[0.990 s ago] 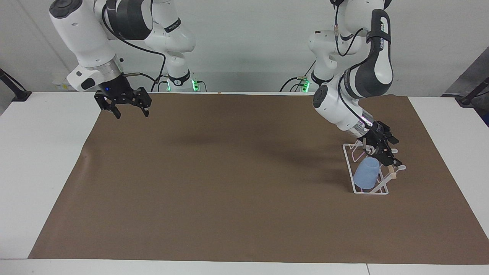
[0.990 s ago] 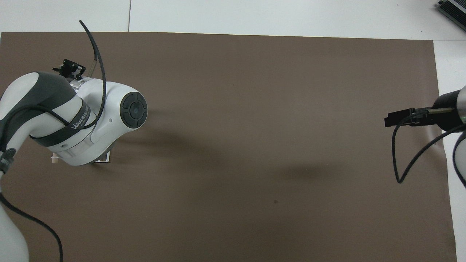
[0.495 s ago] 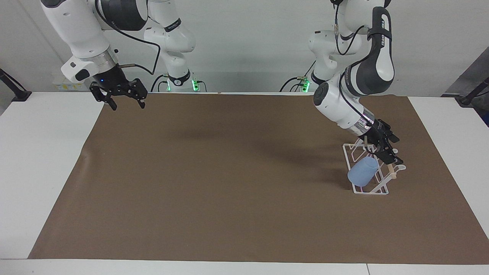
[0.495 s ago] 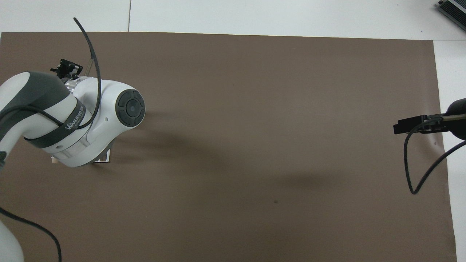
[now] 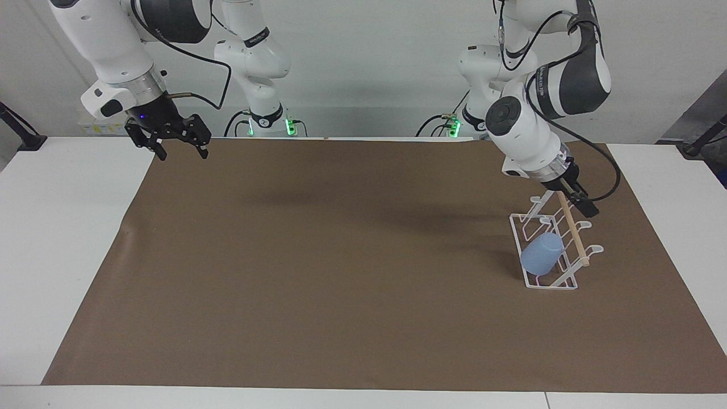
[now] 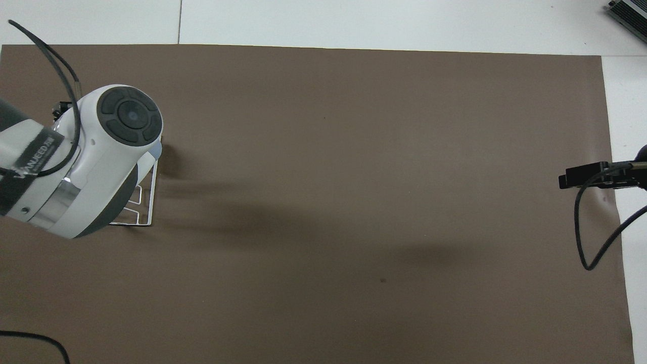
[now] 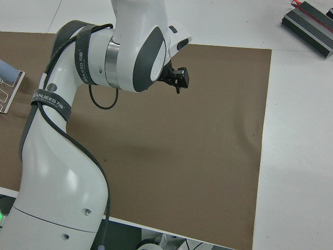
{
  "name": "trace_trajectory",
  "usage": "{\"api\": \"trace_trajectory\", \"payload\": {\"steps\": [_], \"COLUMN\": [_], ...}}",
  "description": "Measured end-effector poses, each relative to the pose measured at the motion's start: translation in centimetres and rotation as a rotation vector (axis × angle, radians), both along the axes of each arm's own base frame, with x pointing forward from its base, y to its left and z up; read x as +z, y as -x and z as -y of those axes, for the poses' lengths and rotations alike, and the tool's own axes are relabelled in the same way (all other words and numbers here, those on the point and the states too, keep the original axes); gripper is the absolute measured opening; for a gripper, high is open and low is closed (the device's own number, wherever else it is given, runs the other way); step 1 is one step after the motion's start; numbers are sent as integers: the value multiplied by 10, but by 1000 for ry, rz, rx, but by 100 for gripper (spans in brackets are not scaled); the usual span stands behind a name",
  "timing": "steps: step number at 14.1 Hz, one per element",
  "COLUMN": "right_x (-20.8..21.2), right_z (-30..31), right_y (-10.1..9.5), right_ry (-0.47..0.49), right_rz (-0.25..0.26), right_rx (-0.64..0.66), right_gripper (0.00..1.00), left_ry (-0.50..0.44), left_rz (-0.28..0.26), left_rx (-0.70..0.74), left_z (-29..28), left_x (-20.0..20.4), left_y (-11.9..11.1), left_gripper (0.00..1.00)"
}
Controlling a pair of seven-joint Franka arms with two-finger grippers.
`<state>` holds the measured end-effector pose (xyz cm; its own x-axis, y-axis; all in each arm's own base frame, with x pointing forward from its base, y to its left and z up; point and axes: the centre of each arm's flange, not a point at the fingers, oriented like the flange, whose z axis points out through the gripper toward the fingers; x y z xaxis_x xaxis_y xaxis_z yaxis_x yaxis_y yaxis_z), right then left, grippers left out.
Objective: Hang cup on cup holder
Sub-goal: 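Carry the cup onto the rack hook with the left gripper, then release the cup and withdraw the left gripper from the rack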
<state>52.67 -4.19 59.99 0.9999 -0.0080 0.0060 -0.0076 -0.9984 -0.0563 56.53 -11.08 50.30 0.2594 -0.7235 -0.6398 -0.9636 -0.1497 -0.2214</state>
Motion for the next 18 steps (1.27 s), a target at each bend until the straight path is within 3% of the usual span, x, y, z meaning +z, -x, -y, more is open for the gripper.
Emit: {"api": "trace_trajectory", "payload": {"steps": [4, 7, 9, 12, 18], "right_x": [6, 6, 6, 6, 6], "right_z": [4, 10, 10, 9, 9], "right_y": [6, 6, 6, 6, 6], "right_ry": [45, 48, 48, 48, 48], "right_rz": [-5, -6, -6, -6, -7], "right_rx": [3, -8, -8, -7, -6], "right_gripper": [100, 100, 100, 100, 100], "left_ry": [253, 403, 453, 515, 613], "left_rz": [105, 130, 169, 188, 275], "left_rx": [278, 528, 653, 799, 961], "left_z": [-30, -36, -34, -29, -45], "left_x": [37, 61, 68, 78, 117], "left_y": [19, 46, 53, 57, 40], "left_gripper": [100, 100, 100, 100, 100]}}
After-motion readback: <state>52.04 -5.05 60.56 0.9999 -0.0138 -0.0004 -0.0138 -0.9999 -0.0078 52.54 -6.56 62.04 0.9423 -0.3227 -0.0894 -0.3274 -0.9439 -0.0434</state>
